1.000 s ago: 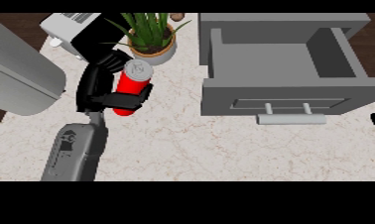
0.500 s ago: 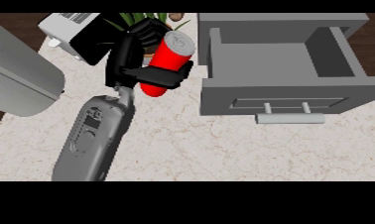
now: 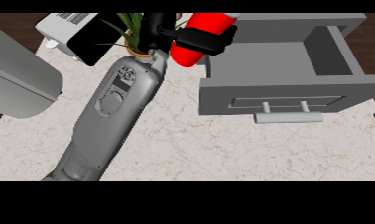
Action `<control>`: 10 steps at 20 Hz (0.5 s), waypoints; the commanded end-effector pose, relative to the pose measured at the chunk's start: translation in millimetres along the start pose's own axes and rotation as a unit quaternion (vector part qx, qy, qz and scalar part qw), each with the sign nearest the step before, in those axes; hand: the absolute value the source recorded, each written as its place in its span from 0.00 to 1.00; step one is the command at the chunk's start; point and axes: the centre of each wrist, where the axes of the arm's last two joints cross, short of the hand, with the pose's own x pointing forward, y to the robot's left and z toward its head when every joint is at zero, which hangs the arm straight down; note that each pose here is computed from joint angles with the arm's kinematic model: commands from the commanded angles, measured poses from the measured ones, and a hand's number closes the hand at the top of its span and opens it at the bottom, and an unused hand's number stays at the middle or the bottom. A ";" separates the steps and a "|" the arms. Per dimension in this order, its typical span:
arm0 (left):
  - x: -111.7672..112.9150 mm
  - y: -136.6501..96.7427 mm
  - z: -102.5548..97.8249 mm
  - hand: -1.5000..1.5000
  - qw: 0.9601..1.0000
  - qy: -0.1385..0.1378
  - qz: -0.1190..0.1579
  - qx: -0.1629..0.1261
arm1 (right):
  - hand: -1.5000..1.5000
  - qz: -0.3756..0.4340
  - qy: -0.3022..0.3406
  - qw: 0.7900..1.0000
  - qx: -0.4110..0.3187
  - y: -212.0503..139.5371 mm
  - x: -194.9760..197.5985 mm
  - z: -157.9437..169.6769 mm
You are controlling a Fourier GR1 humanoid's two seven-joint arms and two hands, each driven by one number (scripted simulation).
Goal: Pick up the can, place it into the drawer and close the drawer
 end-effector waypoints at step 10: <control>59.1 -55.9 -54.7 1.00 1.000 0.007 -0.027 0.008 | 0.00 0.008 -0.002 1.000 0.008 -3.0 -0.2 1.8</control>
